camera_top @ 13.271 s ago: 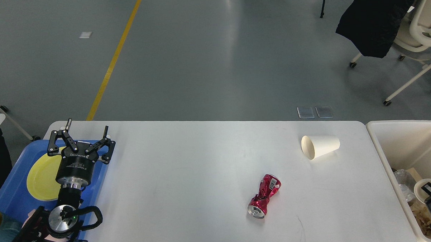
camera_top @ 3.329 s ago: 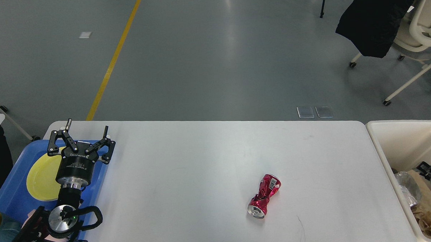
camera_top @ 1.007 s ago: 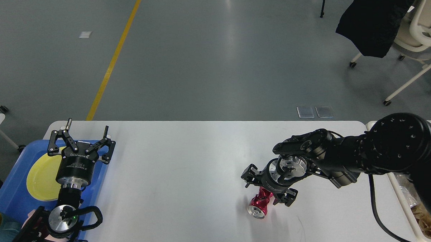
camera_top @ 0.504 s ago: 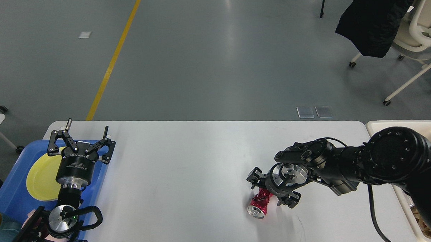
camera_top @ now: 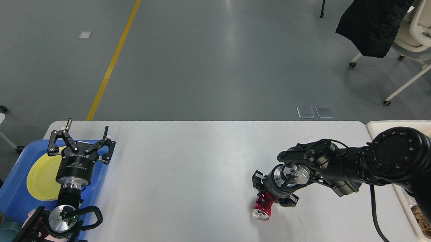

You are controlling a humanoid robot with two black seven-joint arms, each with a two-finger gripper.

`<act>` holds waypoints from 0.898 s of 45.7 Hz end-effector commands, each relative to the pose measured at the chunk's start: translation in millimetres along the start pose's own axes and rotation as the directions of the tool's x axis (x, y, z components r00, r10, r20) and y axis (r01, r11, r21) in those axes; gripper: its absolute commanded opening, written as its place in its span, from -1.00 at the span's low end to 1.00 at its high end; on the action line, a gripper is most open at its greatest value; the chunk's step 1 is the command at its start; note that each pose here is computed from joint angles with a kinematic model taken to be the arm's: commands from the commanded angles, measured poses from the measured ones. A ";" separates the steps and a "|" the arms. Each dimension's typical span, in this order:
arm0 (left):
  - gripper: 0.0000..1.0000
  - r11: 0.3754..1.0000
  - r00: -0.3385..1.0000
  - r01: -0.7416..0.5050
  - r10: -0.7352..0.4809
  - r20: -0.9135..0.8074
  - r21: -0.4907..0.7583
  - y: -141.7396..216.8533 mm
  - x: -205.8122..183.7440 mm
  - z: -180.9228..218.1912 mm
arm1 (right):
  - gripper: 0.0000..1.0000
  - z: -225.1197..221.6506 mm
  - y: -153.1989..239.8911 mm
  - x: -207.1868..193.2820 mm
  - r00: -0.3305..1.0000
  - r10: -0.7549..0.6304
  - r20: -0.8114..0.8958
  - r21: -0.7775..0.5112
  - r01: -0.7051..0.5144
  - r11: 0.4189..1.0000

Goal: Tidy desktop
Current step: 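Grasp the crushed red can with the right gripper, then lift the red can, carry it to the bin, release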

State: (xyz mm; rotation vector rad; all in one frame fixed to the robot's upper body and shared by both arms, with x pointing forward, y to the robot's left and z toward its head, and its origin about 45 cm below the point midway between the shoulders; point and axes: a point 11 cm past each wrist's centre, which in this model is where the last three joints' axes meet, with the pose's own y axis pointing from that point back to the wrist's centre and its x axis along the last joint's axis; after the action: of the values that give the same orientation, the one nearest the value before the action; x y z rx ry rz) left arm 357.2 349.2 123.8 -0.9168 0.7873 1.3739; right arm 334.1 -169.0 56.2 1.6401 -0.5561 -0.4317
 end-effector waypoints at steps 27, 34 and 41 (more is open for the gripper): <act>0.93 1.000 1.000 0.000 0.000 0.000 0.000 0.0 0.0 0.0 | -1.00 46.4 199.4 75.9 0.977 -0.008 -0.214 -0.148 -0.025 0.989; 0.93 1.000 1.000 0.000 0.000 0.001 0.000 0.0 0.0 0.0 | -1.00 63.7 251.7 85.0 0.969 0.058 -0.239 -0.184 -0.104 0.977; 0.93 1.000 1.000 0.000 0.000 0.000 0.000 0.0 0.0 0.0 | -1.00 68.3 264.2 84.3 0.974 0.023 -0.227 -0.101 -0.047 0.994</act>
State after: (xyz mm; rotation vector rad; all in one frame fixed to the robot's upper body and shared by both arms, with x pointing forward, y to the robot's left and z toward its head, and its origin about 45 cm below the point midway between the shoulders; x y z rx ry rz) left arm 357.1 349.2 123.8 -0.9172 0.7875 1.3740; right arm 336.9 -295.6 302.1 1.4717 -0.3835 -0.2287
